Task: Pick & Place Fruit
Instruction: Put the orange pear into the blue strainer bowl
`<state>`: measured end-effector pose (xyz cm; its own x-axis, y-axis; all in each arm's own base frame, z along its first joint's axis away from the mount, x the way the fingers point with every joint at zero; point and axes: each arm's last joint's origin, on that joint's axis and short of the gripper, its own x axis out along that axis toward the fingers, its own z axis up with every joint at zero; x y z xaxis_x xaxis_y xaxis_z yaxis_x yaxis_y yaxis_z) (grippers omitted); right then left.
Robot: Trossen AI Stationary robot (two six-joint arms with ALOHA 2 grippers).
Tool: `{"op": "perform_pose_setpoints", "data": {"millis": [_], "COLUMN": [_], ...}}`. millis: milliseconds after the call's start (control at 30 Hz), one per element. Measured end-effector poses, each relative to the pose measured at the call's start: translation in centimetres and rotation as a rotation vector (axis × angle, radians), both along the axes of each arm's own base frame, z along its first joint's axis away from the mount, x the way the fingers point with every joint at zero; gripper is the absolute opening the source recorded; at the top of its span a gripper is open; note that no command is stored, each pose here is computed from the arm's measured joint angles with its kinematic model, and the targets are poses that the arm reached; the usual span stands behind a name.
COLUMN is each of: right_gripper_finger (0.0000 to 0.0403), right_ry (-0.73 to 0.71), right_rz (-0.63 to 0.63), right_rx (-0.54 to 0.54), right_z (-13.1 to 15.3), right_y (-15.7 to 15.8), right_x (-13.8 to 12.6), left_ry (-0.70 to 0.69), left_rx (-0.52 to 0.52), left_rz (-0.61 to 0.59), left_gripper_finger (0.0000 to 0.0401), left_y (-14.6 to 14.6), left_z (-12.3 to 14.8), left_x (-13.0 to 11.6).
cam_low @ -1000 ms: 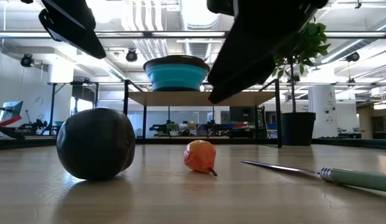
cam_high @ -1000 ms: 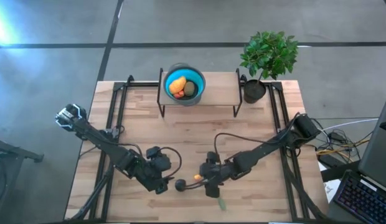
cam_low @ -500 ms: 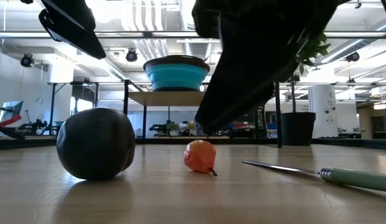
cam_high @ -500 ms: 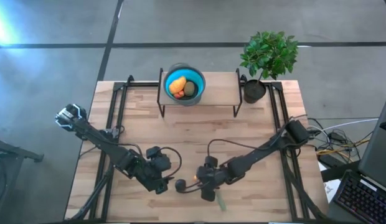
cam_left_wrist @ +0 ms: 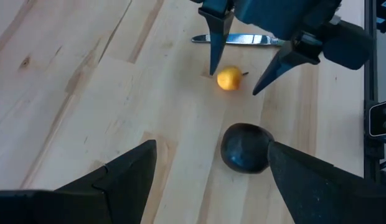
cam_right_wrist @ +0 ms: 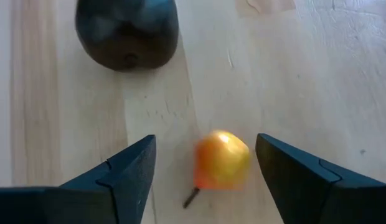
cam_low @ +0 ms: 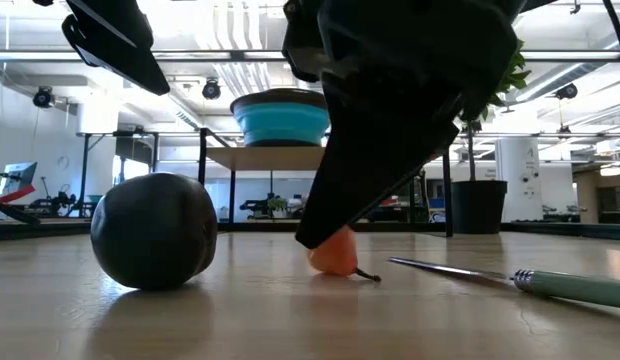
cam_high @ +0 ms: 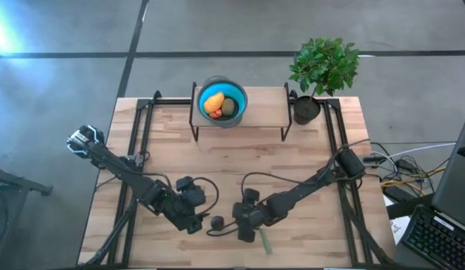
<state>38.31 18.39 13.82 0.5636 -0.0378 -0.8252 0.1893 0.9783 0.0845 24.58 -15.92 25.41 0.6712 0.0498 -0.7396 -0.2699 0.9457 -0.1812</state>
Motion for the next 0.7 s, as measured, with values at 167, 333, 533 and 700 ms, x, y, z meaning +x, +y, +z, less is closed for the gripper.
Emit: {"op": "perform_pose_setpoints", "data": {"millis": [167,333,533,700], "right_gripper_finger": [0.0283,0.0282,0.0257,0.0235], "right_ry": [-0.002,0.033,0.073,0.069], "right_rz": [-0.014,-0.053,-0.084,-0.087], "right_rx": [0.011,0.017,0.015,0.019], "right_z": [-0.01,-0.3,-0.53,-0.52], "right_y": [0.03,-0.19,-0.37,-0.36], "right_x": [-0.01,-0.34,-0.71,-0.68], "left_ry": [0.002,0.001,0.001,0.001], "left_rx": [0.002,0.004,0.005,0.006], "left_rz": [0.0,0.0,0.0,-0.001], "left_gripper_finger": [0.0312,0.0312,0.0312,0.0312], "left_y": [0.02,0.02,0.02,0.02], "left_z": [-0.01,-0.01,-0.01,-0.01], "left_x": [-0.01,-0.01,-0.01,-0.01]}}
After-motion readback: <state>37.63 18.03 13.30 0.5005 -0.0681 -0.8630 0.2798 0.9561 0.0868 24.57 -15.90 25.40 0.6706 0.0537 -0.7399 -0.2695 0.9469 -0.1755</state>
